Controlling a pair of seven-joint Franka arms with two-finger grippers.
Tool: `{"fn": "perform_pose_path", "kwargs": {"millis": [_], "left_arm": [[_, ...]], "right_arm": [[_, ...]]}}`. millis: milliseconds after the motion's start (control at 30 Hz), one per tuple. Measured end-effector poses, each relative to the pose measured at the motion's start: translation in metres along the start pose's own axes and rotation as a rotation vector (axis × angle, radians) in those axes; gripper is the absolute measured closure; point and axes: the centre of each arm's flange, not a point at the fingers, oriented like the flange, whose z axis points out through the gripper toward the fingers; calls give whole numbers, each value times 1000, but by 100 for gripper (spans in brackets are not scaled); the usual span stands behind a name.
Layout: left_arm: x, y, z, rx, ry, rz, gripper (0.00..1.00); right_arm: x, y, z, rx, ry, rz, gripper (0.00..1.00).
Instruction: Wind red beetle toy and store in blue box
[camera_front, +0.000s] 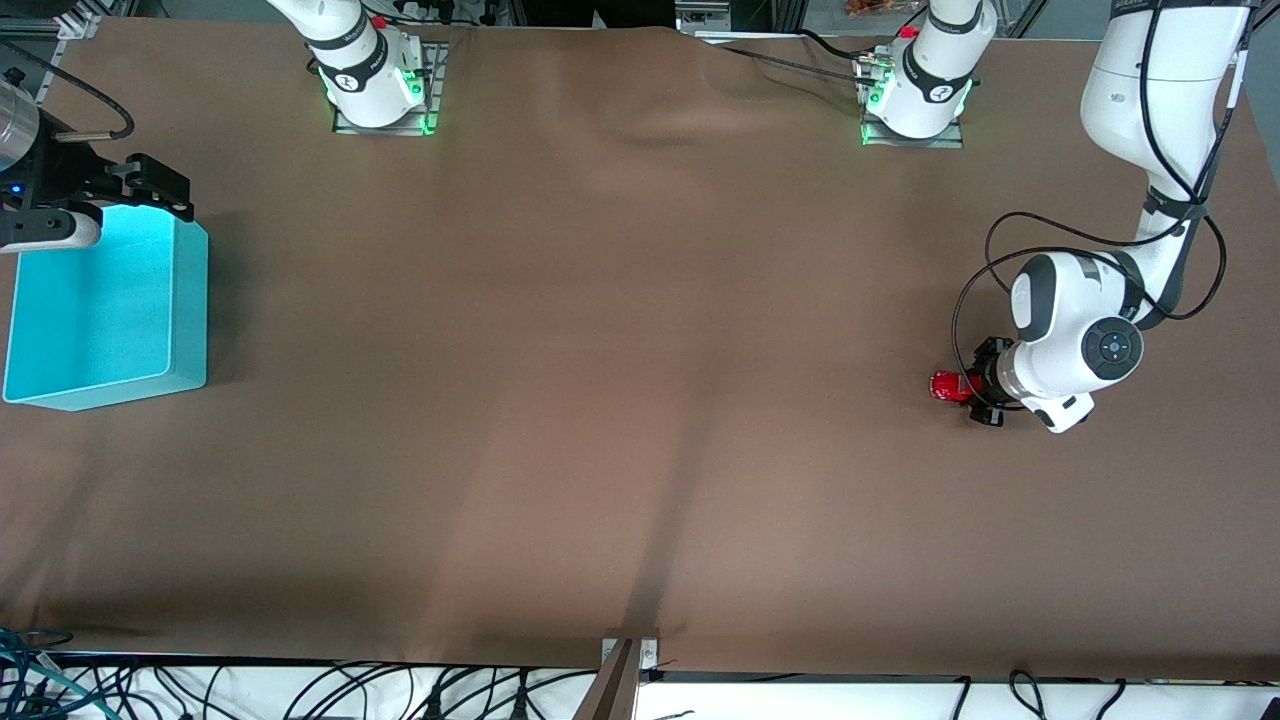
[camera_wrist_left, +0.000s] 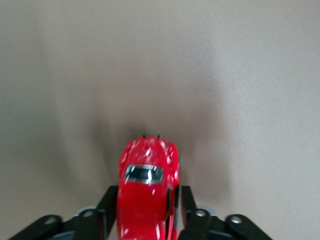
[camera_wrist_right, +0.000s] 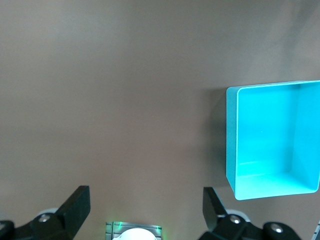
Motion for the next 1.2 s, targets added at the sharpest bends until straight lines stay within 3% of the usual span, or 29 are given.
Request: {"fn": "perform_pose_path", "kwargs": {"millis": [900, 1200], "left_arm": [[-22, 17, -69, 34, -18, 39, 0], [-40, 24, -113, 52, -33, 152, 0]], "right_arm": [[0, 0, 0, 0, 0, 0, 0], [0, 0, 0, 0, 0, 0, 0]]}}
